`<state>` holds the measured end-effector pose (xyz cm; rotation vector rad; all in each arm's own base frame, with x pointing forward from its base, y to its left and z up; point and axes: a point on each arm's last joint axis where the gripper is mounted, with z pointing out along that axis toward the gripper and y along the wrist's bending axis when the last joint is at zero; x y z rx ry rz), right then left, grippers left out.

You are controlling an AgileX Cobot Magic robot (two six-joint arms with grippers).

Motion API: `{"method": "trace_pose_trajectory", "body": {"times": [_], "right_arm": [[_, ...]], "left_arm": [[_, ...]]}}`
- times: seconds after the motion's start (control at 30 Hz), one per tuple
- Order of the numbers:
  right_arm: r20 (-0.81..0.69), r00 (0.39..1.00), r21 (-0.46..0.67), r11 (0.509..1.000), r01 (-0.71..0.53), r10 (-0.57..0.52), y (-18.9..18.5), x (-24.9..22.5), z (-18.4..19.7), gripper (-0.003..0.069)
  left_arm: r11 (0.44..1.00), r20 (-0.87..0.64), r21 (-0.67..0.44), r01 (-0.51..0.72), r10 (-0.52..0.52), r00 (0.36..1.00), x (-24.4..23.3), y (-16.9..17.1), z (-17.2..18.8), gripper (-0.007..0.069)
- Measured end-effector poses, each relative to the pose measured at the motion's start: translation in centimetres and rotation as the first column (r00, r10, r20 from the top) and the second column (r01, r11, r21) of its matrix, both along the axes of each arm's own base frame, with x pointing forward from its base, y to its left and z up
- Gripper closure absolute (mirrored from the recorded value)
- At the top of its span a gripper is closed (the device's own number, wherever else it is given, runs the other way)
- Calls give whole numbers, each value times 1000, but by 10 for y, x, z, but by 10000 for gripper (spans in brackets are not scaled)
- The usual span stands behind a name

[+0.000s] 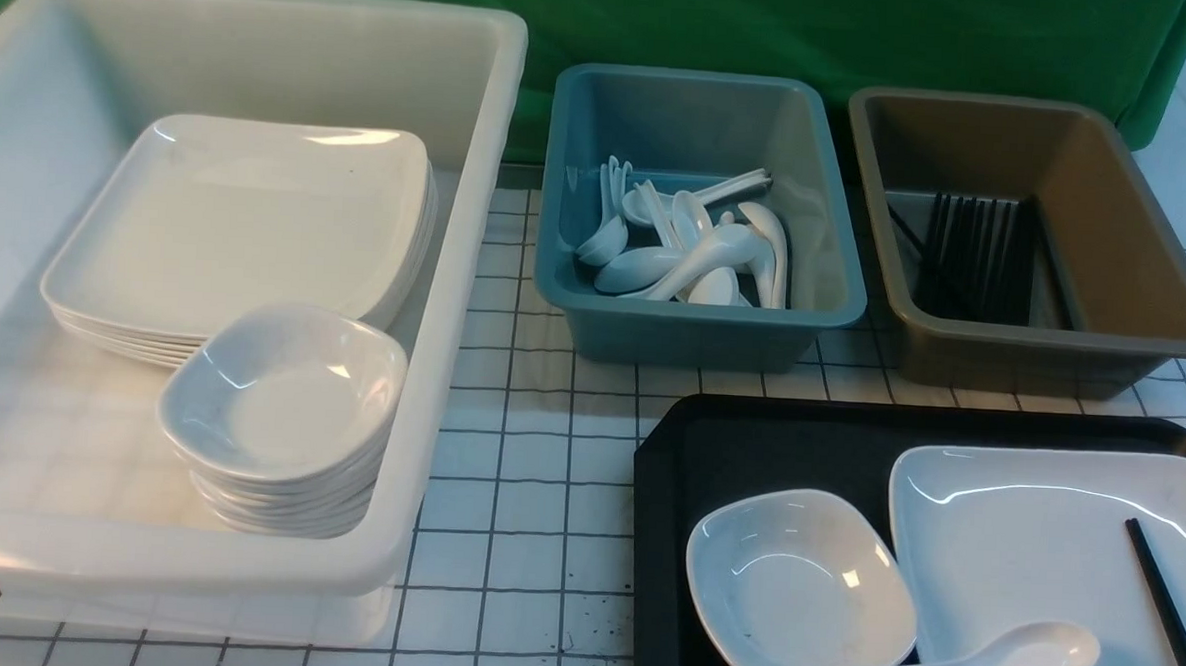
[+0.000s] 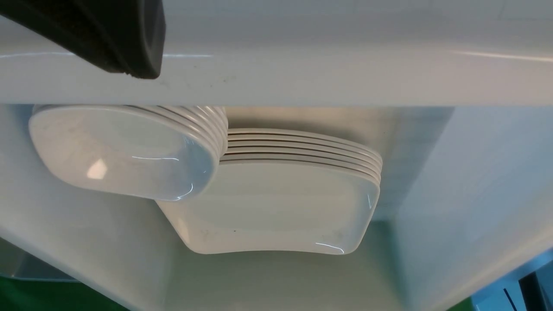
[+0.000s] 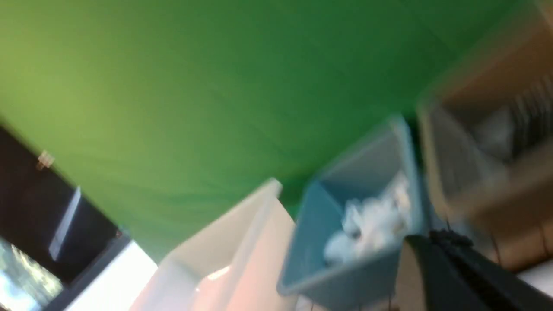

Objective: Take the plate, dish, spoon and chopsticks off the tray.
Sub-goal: Use the right arm to grab a pair of chopsticks from the plate

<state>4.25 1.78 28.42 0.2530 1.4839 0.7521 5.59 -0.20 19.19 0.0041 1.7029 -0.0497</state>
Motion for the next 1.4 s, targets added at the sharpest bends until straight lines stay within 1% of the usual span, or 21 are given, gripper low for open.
{"method": "trace_pose_trajectory", "body": {"times": [0.03,0.1,0.17,0.2,0.23,0.3,0.33,0.4,0.43,0.5,0.53,0.57,0.6,0.63,0.77,0.9,1.07,1.1,1.2,1.23,1.4], "right_arm": [[13,1000,-27,1000,0,0,0,0,7,629],[-30,998,-215,975,-59,54,7,5,40,629],[-173,980,-323,935,-147,95,14,16,49,629],[-294,950,-367,905,-215,107,18,27,51,629],[-338,935,-381,893,-241,108,18,29,49,629],[-632,772,-405,818,-409,73,23,56,34,629],[-761,648,-393,774,-497,30,24,69,19,629],[-885,465,-337,731,-593,-30,25,89,-4,629],[-891,453,-331,730,-598,-33,26,92,-6,627],[-953,292,-258,707,-658,-76,29,113,-30,611],[-967,240,-233,700,-676,-90,30,121,-40,592],[-971,214,-224,696,-683,-102,31,127,-46,573],[-973,203,-219,694,-686,-106,31,129,-48,568],[-975,185,-219,687,-692,-125,31,136,-55,525],[-952,186,-304,668,-679,-245,23,151,-64,414],[-932,166,-348,670,-656,-322,14,155,-68,419],[-930,90,-338,735,-588,-356,-6,164,-81,435],[-932,54,-327,763,-558,-359,-16,168,-88,410],[-933,17,-312,789,-530,-358,-25,172,-95,370],[-934,-11,-300,803,-515,-356,-30,174,-102,335],[-941,-32,-278,821,-500,-338,-31,180,-113,304]], "left_arm": [[1000,0,0,0,0,1000,0,0,0,604],[1000,0,0,0,0,1000,0,0,0,604],[1000,0,1,0,0,1000,0,0,0,604],[1000,0,1,0,0,1000,0,0,0,604],[1000,0,1,0,0,1000,0,0,0,604],[1000,0,1,0,0,1000,0,0,0,604],[1000,0,1,0,0,1000,0,0,0,604],[1000,0,1,0,0,1000,0,0,0,604],[1000,0,1,0,0,1000,0,0,0,604],[1000,0,1,0,0,1000,0,0,0,604],[1000,0,1,0,0,1000,0,0,0,604],[1000,0,1,0,0,1000,0,0,0,604],[1000,0,1,0,0,1000,0,0,0,604],[1000,0,1,0,0,1000,0,0,0,604],[1000,0,1,0,0,1000,0,0,0,604],[1000,0,1,0,0,1000,0,0,0,604],[1000,0,0,0,0,1000,0,0,0,604],[1000,0,0,0,0,1000,0,0,0,604],[1000,0,0,0,0,1000,0,0,0,604],[1000,0,0,0,0,1000,0,0,0,604],[1000,0,0,0,0,1000,0,0,0,604]]}}
